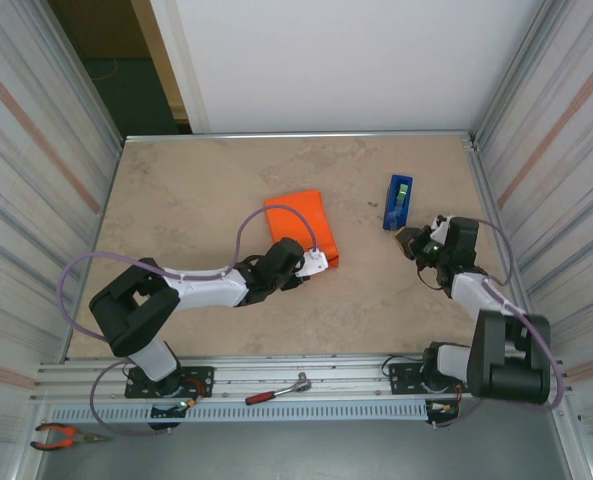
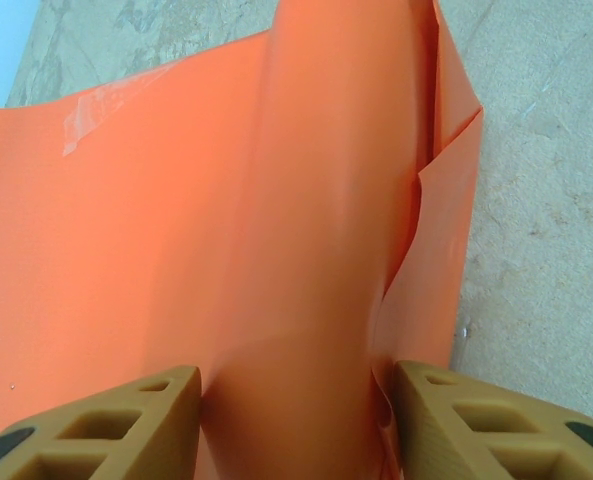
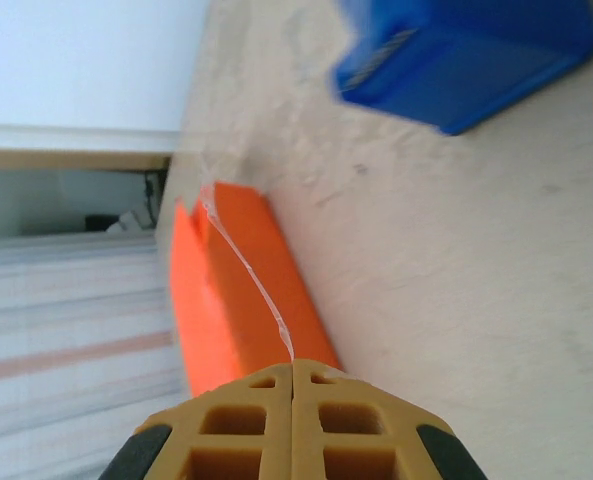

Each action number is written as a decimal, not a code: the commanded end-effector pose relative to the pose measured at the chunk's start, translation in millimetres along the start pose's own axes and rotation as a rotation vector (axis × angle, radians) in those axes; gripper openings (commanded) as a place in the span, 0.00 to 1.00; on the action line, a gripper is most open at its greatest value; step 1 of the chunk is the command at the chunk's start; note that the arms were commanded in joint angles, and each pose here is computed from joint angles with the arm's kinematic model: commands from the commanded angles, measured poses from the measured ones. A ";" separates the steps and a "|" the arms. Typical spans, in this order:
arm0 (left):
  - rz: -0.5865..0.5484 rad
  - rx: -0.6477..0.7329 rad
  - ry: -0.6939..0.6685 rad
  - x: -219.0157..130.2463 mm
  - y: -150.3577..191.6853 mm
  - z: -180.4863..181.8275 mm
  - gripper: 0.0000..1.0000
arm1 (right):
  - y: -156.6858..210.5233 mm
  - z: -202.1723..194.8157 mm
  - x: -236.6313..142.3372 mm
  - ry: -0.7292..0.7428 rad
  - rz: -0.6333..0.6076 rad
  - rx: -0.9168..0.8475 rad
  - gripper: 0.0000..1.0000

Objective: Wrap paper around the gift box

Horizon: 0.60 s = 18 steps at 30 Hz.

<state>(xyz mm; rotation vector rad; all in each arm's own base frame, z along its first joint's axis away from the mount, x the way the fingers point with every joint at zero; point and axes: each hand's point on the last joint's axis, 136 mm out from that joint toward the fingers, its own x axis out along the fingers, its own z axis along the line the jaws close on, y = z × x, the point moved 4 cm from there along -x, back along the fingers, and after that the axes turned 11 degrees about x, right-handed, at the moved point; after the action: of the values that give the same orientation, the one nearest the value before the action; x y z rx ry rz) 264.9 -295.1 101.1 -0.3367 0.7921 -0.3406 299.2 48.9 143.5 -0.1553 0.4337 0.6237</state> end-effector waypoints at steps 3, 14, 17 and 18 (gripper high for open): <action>0.030 0.007 0.087 3.4 9.6 -23.3 0.50 | 30.5 13.9 -11.5 0.022 0.051 -0.082 0.00; 0.028 0.007 0.086 2.3 9.7 -22.8 0.50 | 75.0 19.9 -6.0 -0.027 0.094 -0.167 0.00; 0.027 0.007 0.084 1.8 9.1 -22.4 0.50 | 85.5 18.9 -0.8 -0.033 0.105 -0.177 0.00; 0.029 0.007 0.085 2.2 9.8 -22.7 0.50 | 90.2 19.7 1.1 -0.037 0.111 -0.185 0.00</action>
<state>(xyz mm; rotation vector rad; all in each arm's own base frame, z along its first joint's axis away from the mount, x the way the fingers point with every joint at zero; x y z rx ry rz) 264.9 -295.3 101.3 -0.3374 0.7906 -0.3410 250.8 122.3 157.9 -0.2897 0.3769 0.8065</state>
